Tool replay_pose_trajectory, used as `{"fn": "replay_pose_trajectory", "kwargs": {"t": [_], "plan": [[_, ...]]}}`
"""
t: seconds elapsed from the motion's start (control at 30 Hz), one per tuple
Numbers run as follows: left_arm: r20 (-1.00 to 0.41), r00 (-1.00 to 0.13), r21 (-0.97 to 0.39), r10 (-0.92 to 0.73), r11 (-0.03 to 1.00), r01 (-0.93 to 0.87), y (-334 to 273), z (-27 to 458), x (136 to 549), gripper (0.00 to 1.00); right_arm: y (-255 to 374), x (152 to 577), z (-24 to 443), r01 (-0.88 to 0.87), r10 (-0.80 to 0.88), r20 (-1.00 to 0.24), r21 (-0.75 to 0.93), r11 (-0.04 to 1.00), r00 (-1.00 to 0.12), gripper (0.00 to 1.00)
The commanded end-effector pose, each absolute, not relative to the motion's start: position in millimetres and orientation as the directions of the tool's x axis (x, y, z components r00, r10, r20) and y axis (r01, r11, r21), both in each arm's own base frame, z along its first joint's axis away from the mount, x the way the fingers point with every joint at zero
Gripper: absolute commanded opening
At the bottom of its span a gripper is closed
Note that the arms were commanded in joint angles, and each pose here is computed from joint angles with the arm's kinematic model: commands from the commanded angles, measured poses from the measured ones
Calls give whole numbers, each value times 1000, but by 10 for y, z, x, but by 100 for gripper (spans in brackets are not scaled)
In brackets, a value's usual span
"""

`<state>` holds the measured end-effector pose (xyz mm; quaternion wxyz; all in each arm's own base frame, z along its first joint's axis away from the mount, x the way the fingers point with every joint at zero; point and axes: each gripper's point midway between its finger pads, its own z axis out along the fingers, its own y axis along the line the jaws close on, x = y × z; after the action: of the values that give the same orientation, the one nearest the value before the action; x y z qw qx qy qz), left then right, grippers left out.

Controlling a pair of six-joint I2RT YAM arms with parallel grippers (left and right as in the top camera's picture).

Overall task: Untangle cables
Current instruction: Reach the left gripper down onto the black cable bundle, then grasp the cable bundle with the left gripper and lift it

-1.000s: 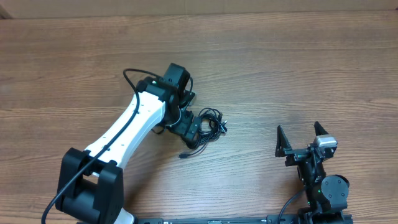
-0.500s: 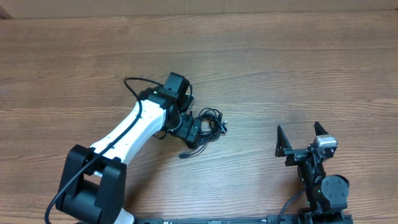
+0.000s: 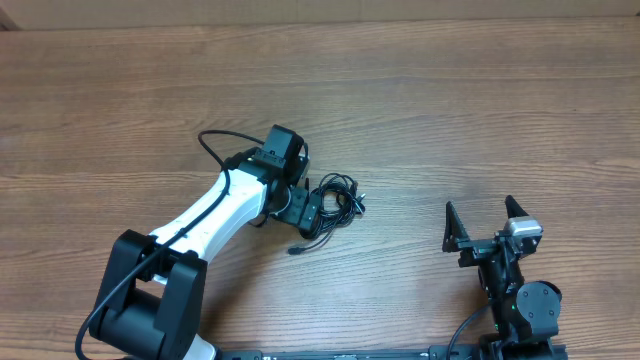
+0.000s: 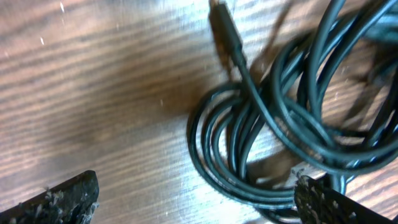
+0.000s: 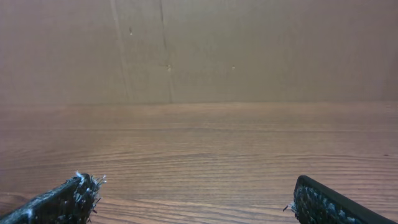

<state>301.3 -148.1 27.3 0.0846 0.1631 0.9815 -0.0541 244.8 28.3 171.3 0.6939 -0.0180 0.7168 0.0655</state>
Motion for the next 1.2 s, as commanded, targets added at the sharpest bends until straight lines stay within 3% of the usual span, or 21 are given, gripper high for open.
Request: {"fn": "replay_pose_trajectory", "kwargs": {"t": [0.0,0.33,0.63,0.7,0.77,0.8,1.0,1.17], "plan": [[-171,-935,-63,310,944,324,-1478,172,3020,100,273,2450,1696,-113,59,-998,62,992,-31,100],[-66,-945,-57,320,944,324,-1462,-201,2913,100,273,2450,1696,-113,59,-998,62,992,-31,100],[-82,-937,-64,341,936,346,-1558,-230,2925,100,273,2450,1696,-113,59,-998,62,992,-31,100],[-88,-936,-63,340,936,346,-1560,-229,2939,92,273,2450,1696,-113,59,-998,62,992,-31,100],[-91,-936,-59,340,937,345,-1557,-229,2949,75,273,2450,1696,-113,59,-998,62,992,-31,100],[-92,-936,-59,340,937,345,-1557,-229,2951,61,273,2450,1696,-113,59,-998,62,992,-31,100],[-97,-936,-59,339,936,346,-1563,-228,2962,4,273,2450,1696,-113,59,-998,62,992,-31,100],[-103,-935,-91,340,933,349,-1624,-207,2965,4,273,2450,1696,-113,59,-998,62,992,-31,100]]}}
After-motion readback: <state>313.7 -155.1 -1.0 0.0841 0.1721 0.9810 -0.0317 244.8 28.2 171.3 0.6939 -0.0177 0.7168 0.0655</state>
